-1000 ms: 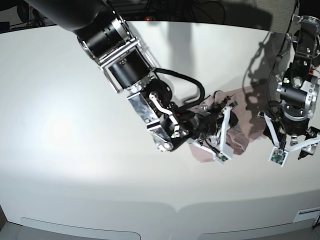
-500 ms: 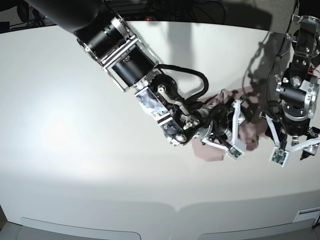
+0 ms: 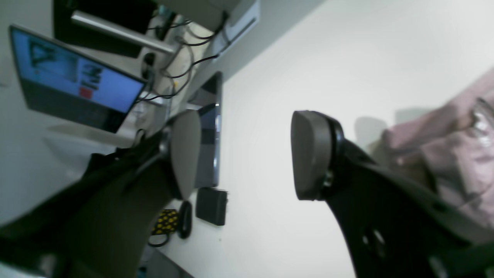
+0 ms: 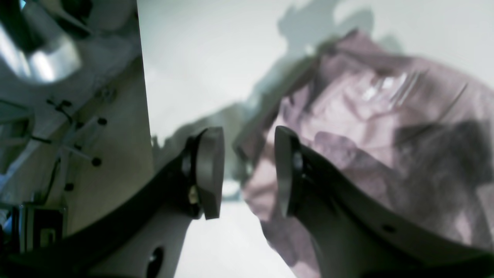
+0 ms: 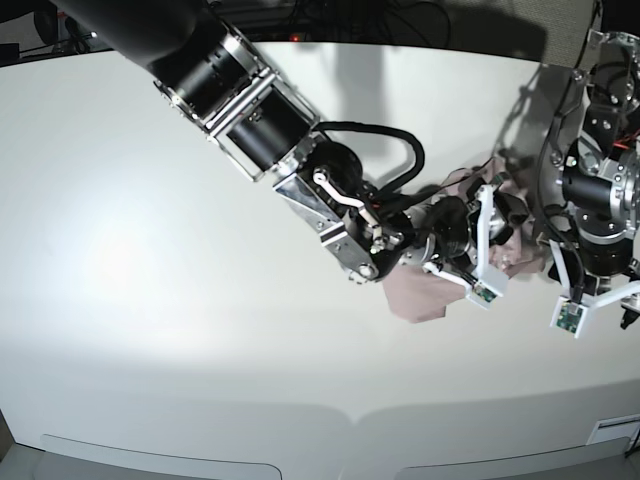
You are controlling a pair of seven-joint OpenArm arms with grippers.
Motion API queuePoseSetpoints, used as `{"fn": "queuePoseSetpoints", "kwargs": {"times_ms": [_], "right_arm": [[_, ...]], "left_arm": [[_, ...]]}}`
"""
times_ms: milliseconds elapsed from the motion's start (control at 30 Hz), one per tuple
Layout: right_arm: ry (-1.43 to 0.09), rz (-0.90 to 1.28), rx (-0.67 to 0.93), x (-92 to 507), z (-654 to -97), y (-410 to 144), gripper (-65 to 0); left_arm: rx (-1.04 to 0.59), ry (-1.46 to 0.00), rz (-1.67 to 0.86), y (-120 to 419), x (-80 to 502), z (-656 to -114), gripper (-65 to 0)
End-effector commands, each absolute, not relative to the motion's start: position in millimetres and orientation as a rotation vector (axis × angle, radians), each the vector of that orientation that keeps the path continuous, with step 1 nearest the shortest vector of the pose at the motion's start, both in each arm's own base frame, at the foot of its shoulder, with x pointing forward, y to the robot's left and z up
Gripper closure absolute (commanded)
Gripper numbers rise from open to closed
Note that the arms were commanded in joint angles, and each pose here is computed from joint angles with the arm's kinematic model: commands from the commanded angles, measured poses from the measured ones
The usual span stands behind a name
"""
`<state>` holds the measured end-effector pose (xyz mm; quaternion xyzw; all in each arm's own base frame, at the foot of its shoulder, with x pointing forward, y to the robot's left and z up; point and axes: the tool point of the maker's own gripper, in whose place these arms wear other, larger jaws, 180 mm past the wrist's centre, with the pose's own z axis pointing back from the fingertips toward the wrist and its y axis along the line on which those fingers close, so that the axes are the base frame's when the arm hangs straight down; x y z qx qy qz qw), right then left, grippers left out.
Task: Fold the T-shirt properly
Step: 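Lay the folded end onto the bundle and press with both grippers, then tuck and flatten the bundle's edges with both grippers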
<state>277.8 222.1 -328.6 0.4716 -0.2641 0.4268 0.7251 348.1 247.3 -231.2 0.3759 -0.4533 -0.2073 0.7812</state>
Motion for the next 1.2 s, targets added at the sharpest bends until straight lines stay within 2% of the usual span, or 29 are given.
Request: {"fn": "queuePoseSetpoints", "kwargs": {"times_ms": [0,333,400,467,567,633,667,833,933,1067,1167], "right_arm": [[-0.653,0.949,1.082,288.2,-302.7,230.6,-22.5],[-0.826,0.71,1.105,356.1,-267.8,195.9,-22.5],[-0.885,0.669,1.076,378.2,-257.4,182.1,-22.5],[-0.93,0.671,1.003,397.2,-253.0,168.9,-22.5],[-0.957,0.744,0.847,412.8,-260.0,157.0,-22.5],[-0.965,0.764,0.814,414.2,-263.1,156.0,-22.5],[-0.963,0.764,0.814,413.8,-264.4,156.2,-22.5],[-0.861,0.741,0.781,411.2,-301.5,149.8,-22.5],[-0.787,0.71,0.767,406.6,-333.0,144.6,-22.5],[-0.647,0.732,0.658,392.4,-390.0,126.4,-22.5],[-0.588,0.718,0.65,383.5,-408.8,121.2,-22.5]], "left_arm": [[0.87,-1.047,-0.425,253.5,354.4,-204.8,-35.0],[0.887,-1.111,-0.335,263.7,362.8,-180.9,-35.0],[0.783,-1.1,-0.294,258.3,362.7,-193.3,-35.0],[0.602,-1.075,-0.253,242.3,362.3,-214.3,-35.0],[0.402,-1.059,-0.238,204.7,358.3,-240.6,-35.0],[0.251,-1.046,-0.241,172.5,353.7,-256.5,-35.0],[0.178,-1.033,-0.24,156.7,350.3,-263.6,-34.6],[0.06,-0.963,-0.2,127.9,329.6,-293.3,-33.8],[0.05,-0.936,-0.196,124.8,314.8,-308.3,-33.8],[0.08,-0.897,-0.205,129.5,298.5,-323.3,-33.8],[0.064,-0.876,-0.202,127.5,292.1,-329.3,-33.8]]}}
